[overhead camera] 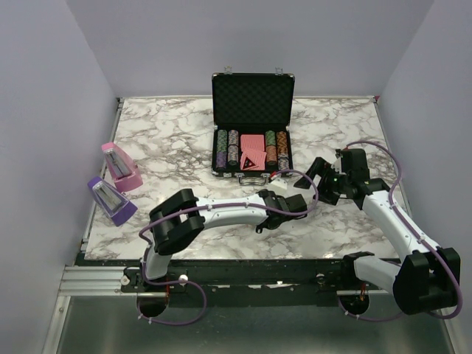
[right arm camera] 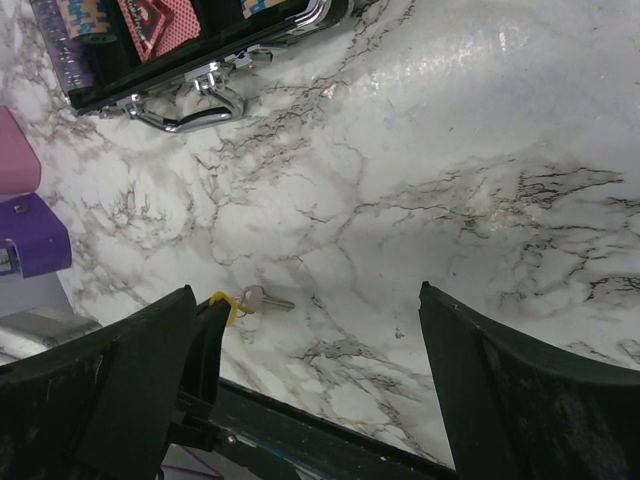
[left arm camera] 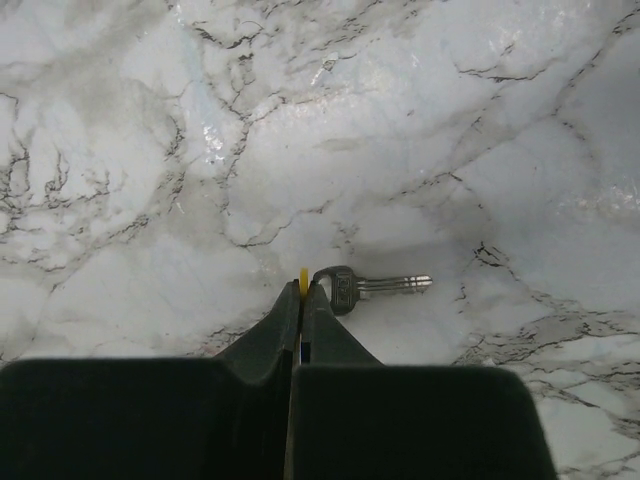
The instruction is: Remove the keys from the keyring
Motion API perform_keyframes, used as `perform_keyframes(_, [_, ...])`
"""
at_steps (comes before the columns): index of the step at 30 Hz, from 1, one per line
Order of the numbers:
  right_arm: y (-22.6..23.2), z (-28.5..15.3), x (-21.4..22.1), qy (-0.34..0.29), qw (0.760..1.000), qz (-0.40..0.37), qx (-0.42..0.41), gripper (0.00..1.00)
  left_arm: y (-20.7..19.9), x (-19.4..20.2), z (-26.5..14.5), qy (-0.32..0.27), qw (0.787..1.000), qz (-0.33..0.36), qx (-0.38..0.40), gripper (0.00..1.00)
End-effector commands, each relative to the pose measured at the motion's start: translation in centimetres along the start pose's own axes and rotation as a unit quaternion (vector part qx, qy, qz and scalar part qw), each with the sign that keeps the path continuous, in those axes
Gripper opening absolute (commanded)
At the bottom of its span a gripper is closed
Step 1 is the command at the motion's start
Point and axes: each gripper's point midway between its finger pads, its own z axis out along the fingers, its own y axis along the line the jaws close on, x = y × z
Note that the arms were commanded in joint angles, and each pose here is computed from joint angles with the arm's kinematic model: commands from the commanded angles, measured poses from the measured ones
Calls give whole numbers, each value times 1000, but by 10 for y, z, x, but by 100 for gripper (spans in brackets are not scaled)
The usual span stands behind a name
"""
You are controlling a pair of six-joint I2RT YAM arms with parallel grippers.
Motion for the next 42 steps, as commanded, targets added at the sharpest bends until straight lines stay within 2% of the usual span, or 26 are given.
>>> perform_keyframes(1, [23, -5, 3, 15, 998, -17, -58, 100, 16, -23, -32, -46, 999, -19, 4, 0])
perform_keyframes(11, [89, -35, 7, 38, 972, -19, -230, 100, 33, -60, -99, -127, 989, -26, 71, 0])
perform_keyframes(17, [132, -70, 6, 52, 937, -10, -345, 100, 42, -89, -154, -188, 974, -15, 128, 0])
perform_keyframes(21, [163, -107, 3, 42, 895, -23, -443, 100, 48, -110, -197, -235, 952, -19, 194, 0])
perform_keyframes(29, [199, -170, -4, -4, 830, -52, -555, 100, 56, -138, -275, -289, 906, -18, 308, 0])
perform_keyframes(32, [211, -193, -7, -17, 801, -74, -594, 100, 55, -151, -307, -312, 882, -12, 354, 0])
perform_keyframes(35, [221, -214, -9, -9, 769, -71, -636, 100, 57, -164, -340, -342, 855, 0, 390, 0])
perform_keyframes(42, [233, -256, -14, 3, 687, -69, -724, 100, 75, -190, -392, -397, 807, 0, 438, 0])
